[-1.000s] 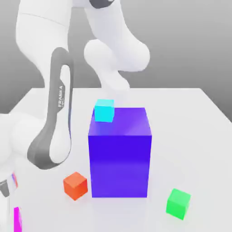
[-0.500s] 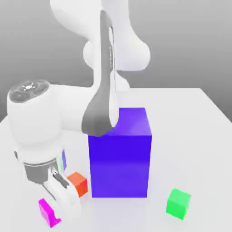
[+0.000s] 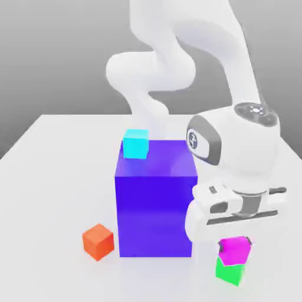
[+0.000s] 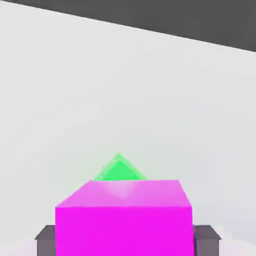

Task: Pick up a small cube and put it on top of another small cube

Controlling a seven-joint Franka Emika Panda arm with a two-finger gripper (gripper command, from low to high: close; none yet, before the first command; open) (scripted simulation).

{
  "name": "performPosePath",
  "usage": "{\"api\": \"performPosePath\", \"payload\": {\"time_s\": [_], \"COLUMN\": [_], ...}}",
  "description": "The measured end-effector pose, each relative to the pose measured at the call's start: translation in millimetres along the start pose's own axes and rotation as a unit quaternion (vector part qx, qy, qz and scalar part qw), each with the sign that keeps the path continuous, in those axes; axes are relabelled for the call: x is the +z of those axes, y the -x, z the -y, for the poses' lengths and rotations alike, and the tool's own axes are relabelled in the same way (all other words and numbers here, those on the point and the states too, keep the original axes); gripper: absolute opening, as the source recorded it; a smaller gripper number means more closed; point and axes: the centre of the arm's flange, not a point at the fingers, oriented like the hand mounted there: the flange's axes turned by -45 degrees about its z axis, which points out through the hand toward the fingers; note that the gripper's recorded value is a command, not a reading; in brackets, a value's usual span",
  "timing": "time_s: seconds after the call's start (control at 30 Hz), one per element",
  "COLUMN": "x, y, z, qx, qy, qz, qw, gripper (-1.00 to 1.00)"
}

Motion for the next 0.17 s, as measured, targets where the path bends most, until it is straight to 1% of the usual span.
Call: {"api": "performPosePath", "payload": {"time_s": [0.07,0.17], "x": [4.9,-17.9], "y": [1.3,0.4], "z": [3.0,5.2], "qx": [-0.005,-0.009], "qy": [0.0,0.0], "qz": [0.0,0.0], "qw": [1.0,1.0], "gripper": [1.0,1.0]}}
